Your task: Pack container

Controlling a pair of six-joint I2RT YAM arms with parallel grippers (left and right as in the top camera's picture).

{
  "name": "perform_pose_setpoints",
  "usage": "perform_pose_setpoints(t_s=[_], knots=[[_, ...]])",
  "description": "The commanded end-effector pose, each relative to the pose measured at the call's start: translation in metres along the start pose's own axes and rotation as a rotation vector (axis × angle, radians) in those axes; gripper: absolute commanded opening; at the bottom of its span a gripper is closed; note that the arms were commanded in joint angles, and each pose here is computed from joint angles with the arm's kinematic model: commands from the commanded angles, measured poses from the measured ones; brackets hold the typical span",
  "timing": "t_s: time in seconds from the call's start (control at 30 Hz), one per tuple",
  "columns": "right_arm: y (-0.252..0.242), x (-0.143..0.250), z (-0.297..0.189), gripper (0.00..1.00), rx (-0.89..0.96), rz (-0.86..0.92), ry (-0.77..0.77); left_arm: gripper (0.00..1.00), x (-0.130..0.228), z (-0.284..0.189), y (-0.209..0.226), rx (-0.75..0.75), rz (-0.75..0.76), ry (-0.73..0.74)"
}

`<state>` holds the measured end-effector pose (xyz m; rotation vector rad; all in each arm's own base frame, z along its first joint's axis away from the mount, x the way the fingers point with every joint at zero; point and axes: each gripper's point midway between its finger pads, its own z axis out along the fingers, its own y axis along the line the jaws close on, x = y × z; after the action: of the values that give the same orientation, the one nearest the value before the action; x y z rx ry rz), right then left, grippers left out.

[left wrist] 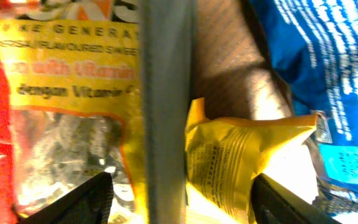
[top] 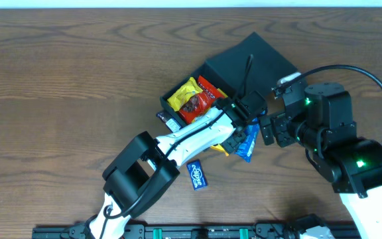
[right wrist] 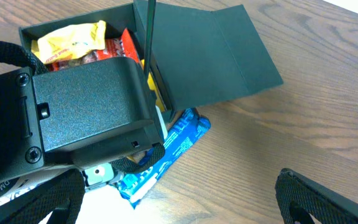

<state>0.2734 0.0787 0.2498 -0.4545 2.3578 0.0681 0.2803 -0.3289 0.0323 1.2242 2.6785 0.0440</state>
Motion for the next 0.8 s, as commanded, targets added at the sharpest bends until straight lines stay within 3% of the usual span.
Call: perform_pose_setpoints(t_s=[0.0, 0.17, 0.53, 0.73, 0.77], knots=[[-0.004, 0.001, 0.0, 0.99, 0.013, -0.006, 0.002, 0.71, -0.013, -0.018, 0.025, -0.079, -0.035, -0.056], [-0.004, 0.001, 0.0, 0.99, 0.013, -0.006, 0.003, 0.64, -0.012, -0.017, 0.042, -0.085, -0.071, -0.051], [-0.004, 0.001, 0.0, 0.99, 0.013, -0.006, 0.003, 0.65, -0.034, -0.032, 0.066, -0.12, -0.111, -0.128], [-0.004, 0.001, 0.0, 0.99, 0.013, -0.006, 0.002, 0.64, -0.022, -0.031, 0.068, -0.117, -0.112, -0.079], [-0.004, 0.001, 0.0, 0.99, 0.013, -0.006, 0.002, 0.6, -0.021, -0.031, 0.068, -0.118, -0.111, -0.073]])
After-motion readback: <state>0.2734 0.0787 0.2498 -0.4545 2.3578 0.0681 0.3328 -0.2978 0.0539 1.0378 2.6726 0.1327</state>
